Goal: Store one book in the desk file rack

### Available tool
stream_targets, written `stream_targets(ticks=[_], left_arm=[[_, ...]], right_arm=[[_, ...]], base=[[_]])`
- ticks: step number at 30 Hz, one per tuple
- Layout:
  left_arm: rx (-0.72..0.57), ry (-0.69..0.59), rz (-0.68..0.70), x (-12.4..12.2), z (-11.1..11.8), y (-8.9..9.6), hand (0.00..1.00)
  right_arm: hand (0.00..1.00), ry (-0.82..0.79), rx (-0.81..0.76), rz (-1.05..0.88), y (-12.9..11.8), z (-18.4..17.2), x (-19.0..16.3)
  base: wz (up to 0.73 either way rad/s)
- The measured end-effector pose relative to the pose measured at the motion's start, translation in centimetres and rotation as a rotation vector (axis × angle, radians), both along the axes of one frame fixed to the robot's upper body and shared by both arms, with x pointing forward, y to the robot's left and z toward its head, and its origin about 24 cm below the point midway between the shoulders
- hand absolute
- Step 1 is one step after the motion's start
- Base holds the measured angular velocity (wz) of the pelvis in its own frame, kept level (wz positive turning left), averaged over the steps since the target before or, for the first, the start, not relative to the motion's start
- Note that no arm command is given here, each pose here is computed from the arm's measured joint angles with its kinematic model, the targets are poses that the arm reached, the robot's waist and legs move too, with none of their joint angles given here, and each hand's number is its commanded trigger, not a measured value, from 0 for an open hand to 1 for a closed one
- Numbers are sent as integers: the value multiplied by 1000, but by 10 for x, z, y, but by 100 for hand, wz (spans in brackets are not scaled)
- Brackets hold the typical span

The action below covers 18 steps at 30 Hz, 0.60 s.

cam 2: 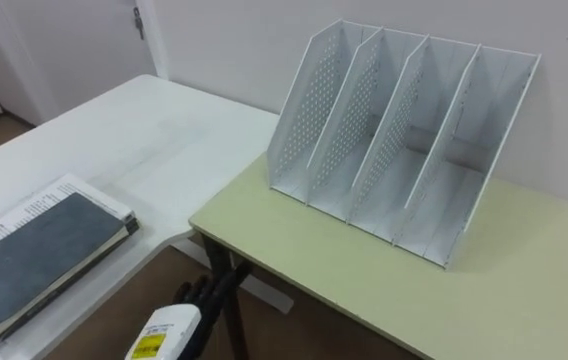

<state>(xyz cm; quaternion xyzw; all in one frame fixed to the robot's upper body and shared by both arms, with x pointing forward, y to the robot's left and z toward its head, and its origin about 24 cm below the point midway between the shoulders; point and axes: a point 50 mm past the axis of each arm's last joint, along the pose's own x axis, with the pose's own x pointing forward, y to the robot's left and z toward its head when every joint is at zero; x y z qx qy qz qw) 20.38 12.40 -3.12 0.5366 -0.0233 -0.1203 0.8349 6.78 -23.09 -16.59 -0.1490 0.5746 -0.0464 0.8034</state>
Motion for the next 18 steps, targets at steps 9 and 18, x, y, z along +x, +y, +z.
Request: stream_targets(ticks=[9, 18], left_arm=[[73, -216, 6, 8, 27, 5, 0], [90, -342, 149, 15, 39, 36, 0]], right_arm=[[0, 35, -12, -14, -3, -1, -9], [0, 95, -14, -25, -7, -2, -21]], base=[[3], [-3]])
